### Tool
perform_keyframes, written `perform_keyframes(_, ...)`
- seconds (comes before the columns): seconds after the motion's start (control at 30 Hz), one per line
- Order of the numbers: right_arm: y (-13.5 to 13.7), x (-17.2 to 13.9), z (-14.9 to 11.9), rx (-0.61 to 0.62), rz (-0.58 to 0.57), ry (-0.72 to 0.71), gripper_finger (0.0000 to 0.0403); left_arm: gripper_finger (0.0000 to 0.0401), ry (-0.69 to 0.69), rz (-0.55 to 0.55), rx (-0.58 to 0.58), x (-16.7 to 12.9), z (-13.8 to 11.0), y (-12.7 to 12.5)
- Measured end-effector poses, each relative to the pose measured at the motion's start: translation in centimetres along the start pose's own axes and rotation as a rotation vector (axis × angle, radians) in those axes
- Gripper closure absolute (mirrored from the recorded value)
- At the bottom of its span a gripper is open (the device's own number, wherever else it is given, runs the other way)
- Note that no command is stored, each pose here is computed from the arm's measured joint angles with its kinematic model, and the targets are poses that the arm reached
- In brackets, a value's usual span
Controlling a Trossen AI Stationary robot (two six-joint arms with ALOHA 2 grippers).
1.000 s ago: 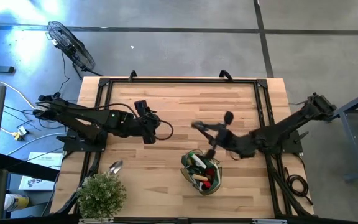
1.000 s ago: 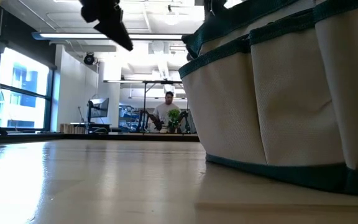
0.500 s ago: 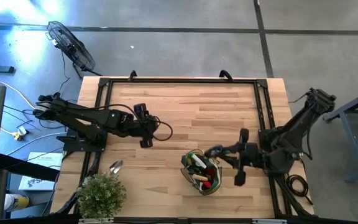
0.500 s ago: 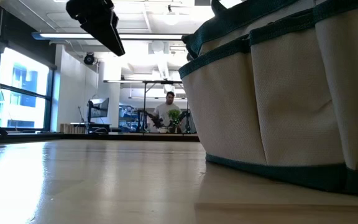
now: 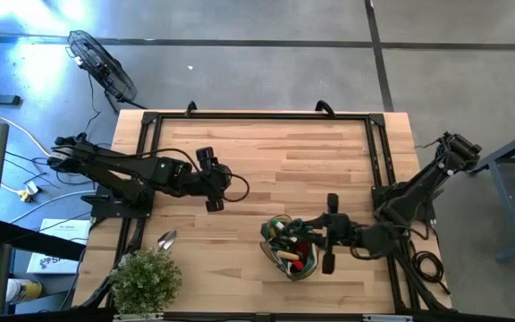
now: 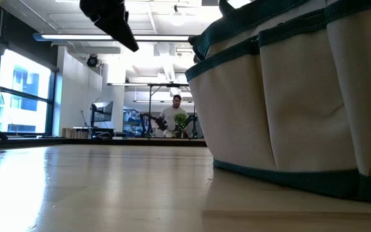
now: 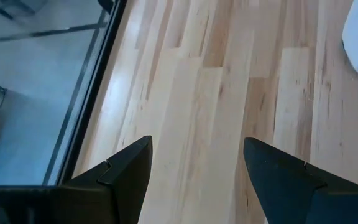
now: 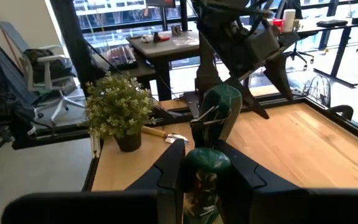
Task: Pick & Place Garden tools in Gardening bag
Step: Put the green shear scissors into the green gardening bag
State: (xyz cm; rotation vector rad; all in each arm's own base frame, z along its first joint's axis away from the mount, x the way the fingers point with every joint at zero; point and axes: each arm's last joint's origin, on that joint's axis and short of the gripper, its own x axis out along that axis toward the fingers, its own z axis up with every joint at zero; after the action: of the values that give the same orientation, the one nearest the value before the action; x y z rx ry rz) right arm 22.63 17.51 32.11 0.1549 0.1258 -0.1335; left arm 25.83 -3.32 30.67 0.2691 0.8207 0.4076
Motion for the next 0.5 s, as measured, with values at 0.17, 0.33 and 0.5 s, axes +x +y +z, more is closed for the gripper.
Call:
perform_keyframes(0.17,-0.7,1.5,-0.3,-0.033,0.025,0.032,0.0347,0.0155,-0.047,0.0,0.016,0.0,0.5,0.0)
perform_keyframes(0.33,-1.9,2.6,0.0,-0.033,0.009,0.037,0.0347,0.0155,-0.074,-0.001,0.026,0.0,0.8,0.0)
perform_keyframes(0.5,-2.8,3.9,-0.1,-0.027,0.04,0.063,0.0347,0.0155,-0.066,0.0,0.03,0.0,0.7,-0.1)
